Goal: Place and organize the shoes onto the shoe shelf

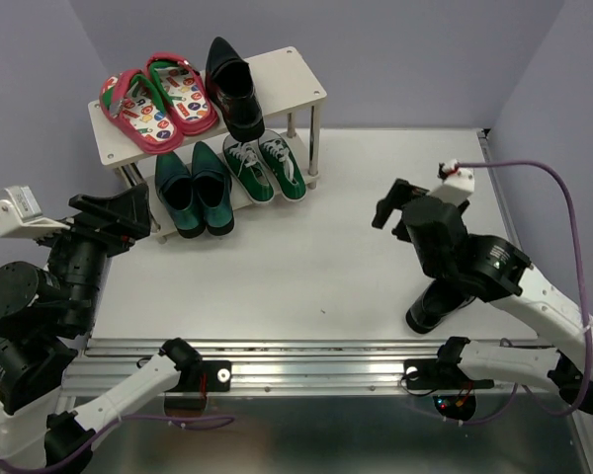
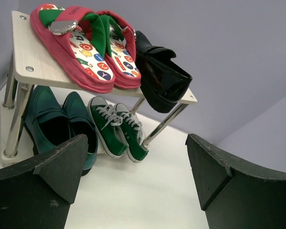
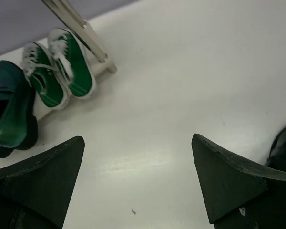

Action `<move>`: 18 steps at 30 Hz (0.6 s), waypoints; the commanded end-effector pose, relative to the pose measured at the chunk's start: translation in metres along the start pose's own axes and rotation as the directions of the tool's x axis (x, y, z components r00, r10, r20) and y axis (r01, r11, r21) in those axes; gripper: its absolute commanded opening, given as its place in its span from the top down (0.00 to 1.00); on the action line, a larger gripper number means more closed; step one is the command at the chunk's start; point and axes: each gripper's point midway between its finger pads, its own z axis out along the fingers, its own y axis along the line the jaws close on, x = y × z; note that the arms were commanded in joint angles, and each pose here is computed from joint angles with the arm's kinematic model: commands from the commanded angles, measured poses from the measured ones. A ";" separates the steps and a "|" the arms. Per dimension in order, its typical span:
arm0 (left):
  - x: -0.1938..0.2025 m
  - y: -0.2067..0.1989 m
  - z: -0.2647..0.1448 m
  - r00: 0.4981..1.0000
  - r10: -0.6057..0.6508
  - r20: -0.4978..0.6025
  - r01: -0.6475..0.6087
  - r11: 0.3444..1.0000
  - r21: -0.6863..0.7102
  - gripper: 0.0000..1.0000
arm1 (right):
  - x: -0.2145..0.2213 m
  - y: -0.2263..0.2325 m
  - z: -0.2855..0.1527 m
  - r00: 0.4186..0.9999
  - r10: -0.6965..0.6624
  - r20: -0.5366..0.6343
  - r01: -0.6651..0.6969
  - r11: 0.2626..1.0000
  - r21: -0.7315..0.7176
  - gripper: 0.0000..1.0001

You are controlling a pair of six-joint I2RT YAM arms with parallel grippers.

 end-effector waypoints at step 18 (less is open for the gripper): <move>0.027 -0.028 0.028 0.999 -0.001 -0.041 0.004 0.998 0.070 0.05 | 0.204 -0.174 -0.044 0.827 0.551 -0.110 -0.400 0.715 0.573 0.03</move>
